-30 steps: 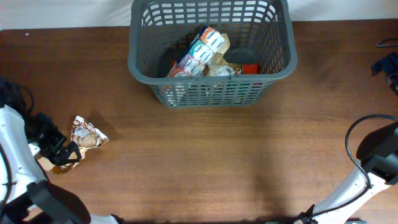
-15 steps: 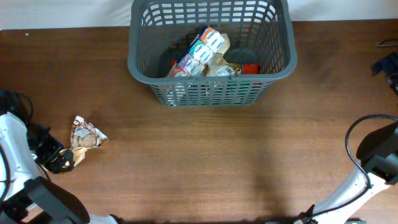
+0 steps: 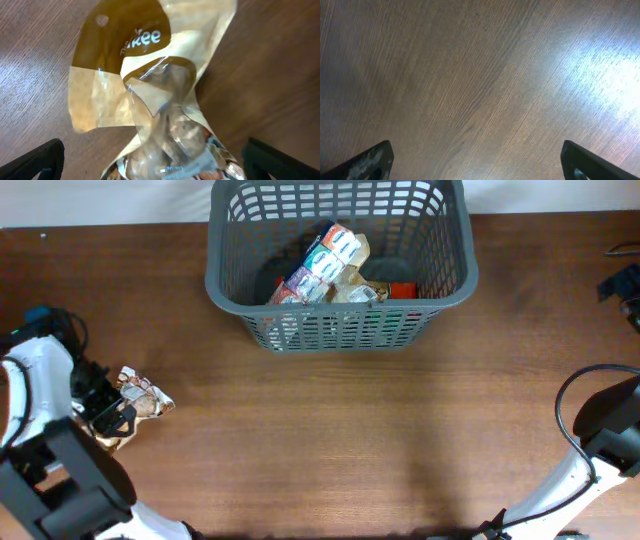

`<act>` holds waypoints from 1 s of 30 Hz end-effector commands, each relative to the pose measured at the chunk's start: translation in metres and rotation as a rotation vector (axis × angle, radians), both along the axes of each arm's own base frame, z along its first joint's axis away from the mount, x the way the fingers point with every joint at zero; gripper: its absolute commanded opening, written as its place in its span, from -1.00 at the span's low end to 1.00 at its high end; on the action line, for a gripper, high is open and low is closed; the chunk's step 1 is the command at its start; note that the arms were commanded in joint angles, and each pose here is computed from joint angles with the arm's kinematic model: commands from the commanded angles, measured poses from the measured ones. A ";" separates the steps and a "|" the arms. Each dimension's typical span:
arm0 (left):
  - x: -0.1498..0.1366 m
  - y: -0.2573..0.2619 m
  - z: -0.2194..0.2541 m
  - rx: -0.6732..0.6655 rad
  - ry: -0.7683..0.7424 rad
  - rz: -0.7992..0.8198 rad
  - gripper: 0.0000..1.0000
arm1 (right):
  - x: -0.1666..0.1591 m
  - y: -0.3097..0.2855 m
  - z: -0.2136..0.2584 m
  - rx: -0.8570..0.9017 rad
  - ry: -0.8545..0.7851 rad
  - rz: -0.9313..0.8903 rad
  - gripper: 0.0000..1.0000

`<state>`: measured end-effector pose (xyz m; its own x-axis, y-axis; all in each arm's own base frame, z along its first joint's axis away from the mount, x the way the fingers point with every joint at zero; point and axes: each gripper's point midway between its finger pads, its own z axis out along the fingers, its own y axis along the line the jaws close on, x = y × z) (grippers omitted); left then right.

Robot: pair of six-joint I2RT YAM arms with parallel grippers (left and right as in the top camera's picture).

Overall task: Pack container
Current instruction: 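Close the left gripper on the crumpled snack bag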

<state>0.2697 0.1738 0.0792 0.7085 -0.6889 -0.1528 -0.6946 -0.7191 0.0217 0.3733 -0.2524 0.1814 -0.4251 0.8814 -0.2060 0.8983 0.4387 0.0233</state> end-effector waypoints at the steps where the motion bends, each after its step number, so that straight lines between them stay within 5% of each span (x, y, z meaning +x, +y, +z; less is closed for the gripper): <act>1: -0.002 0.001 -0.017 -0.002 0.047 0.014 0.99 | -0.003 -0.003 0.001 -0.012 0.007 -0.013 0.98; 30: 0.055 -0.016 -0.053 -0.011 -0.054 -0.186 0.99 | -0.003 -0.003 0.001 -0.012 0.007 -0.013 0.98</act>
